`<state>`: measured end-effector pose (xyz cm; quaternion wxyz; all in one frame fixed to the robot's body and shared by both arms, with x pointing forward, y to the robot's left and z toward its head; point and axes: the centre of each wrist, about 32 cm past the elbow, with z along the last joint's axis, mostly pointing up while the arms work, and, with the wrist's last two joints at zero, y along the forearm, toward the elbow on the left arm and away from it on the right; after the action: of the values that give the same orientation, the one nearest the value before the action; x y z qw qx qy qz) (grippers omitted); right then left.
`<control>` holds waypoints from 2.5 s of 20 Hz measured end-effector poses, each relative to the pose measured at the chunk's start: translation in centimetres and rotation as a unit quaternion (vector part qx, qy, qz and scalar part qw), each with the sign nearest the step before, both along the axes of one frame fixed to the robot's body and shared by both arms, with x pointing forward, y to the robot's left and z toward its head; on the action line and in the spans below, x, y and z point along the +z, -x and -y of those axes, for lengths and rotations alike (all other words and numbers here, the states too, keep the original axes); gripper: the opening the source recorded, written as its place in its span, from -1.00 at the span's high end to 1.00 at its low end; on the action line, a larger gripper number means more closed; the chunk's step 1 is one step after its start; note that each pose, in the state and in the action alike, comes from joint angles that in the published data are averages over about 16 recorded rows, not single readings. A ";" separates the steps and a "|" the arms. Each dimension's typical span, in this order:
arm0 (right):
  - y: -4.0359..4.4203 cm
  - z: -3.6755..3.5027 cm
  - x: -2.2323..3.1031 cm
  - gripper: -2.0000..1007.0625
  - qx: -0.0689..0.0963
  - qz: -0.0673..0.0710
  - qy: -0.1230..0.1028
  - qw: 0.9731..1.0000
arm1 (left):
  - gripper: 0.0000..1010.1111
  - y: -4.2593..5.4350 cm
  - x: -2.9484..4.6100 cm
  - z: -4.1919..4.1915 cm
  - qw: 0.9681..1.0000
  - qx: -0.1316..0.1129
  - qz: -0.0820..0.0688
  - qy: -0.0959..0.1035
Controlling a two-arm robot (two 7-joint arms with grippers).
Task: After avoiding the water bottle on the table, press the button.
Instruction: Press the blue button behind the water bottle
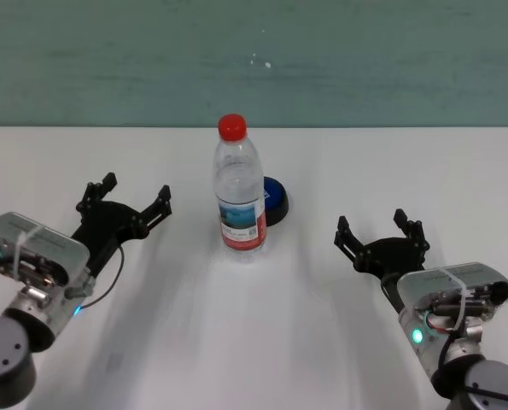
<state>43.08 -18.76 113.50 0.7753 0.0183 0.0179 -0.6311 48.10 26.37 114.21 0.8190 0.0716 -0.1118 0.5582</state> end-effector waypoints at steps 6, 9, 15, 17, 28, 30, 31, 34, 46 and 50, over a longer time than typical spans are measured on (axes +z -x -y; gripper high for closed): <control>0.00 0.00 0.00 -0.99 0.000 0.000 0.000 1.000 | -1.00 -1.12 0.24 -0.01 1.000 -0.007 0.005 -0.006; 0.00 0.00 0.00 -0.99 0.000 0.000 0.000 1.000 | -1.00 -1.59 0.37 0.10 1.000 -0.013 0.007 -0.009; 0.00 0.00 0.00 -0.99 0.000 0.000 0.000 1.000 | -1.00 -2.29 0.62 0.41 1.000 -0.025 0.012 -0.013; 0.00 0.00 0.00 -0.99 0.000 0.000 0.000 1.000 | -1.00 -2.46 0.67 0.51 0.999 -0.028 0.013 -0.015; 0.00 0.00 0.00 -0.99 0.000 0.000 0.000 1.000 | -1.00 -3.21 0.87 0.79 0.999 -0.040 0.018 -0.026; 0.00 0.00 0.00 -0.99 0.000 0.000 0.000 1.000 | -1.00 -3.35 0.92 0.81 0.999 -0.042 0.019 -0.029; 0.00 0.00 0.00 -0.99 0.000 0.000 0.000 1.000 | -1.00 -3.42 0.94 0.83 0.998 -0.043 0.019 -0.031; 0.00 0.00 0.00 -0.99 0.000 0.000 0.000 1.000 | -1.00 -3.63 1.00 0.87 0.998 -0.045 0.020 -0.035; 0.00 0.00 0.00 -0.99 0.000 0.000 0.000 1.000 | -1.00 -4.41 1.26 1.03 0.997 -0.050 0.026 -0.044; 0.00 0.00 0.00 -0.99 0.000 0.000 0.000 1.000 | -1.00 -4.75 1.33 1.05 0.997 -0.051 0.027 -0.046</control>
<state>43.07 -18.76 113.50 0.7753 0.0183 0.0179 -0.6311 52.85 25.32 115.54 0.8388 0.0884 -0.1630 0.5119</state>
